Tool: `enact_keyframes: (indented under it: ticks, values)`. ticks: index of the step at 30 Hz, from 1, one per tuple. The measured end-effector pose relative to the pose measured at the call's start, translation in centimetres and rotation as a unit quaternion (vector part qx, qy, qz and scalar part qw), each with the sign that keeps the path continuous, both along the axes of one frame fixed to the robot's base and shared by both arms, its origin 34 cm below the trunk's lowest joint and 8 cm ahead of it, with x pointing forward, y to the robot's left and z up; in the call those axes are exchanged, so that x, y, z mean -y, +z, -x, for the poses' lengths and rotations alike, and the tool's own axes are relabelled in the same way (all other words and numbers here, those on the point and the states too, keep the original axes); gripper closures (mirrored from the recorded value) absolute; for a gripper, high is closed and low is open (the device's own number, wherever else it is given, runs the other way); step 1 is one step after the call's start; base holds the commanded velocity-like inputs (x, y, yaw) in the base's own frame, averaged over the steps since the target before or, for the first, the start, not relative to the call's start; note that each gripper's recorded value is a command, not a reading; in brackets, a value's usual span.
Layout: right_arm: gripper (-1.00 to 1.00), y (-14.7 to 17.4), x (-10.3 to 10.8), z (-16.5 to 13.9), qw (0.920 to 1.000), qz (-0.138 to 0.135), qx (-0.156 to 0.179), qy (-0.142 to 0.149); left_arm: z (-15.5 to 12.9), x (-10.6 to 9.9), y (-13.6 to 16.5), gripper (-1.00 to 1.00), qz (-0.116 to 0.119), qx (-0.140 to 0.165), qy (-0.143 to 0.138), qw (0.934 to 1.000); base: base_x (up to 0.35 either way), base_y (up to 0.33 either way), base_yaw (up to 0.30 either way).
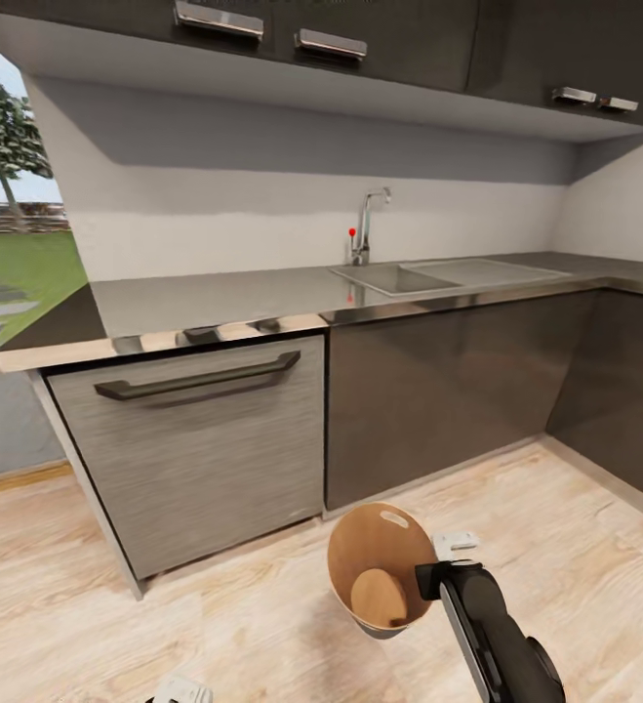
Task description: Put the three can of soda from the living room inside the tash can in the kitchen.
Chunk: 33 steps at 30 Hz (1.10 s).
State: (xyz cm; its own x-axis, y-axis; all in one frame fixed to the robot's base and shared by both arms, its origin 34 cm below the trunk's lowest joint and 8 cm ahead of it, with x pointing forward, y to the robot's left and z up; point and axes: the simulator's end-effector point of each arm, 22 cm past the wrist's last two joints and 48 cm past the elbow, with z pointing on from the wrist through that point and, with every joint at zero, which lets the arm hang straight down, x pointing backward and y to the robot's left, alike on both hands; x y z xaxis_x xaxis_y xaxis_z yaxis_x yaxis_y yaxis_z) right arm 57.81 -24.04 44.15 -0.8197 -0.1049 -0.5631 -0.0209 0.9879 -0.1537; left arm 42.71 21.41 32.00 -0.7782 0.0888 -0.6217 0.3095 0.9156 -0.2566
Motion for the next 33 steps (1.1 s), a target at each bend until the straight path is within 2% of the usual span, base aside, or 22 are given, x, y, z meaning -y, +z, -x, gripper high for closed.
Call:
enact_keyframes:
  ticks: [7, 12, 33]
  values:
    - [1.00, 0.09, -0.01, -0.03, 1.0000, 0.000, 0.001, 0.000, -0.04, 0.04, 0.06, -1.00, 0.000, 0.001, 0.000, 1.0000, -0.015, 0.000, 0.109]
    - [1.00, 0.11, -0.02, -0.04, 1.0000, -0.001, 0.001, 0.000, -0.04, 0.08, 0.07, -1.00, 0.001, 0.001, 0.000, 1.0000, -0.208, 0.000, 0.104]
    - [1.00, 0.68, -0.20, -0.13, 1.0000, -0.001, 0.007, 0.002, -0.36, 0.09, 0.56, -1.00, 0.001, 0.008, 0.000, 1.0000, -0.027, 0.000, 0.259]
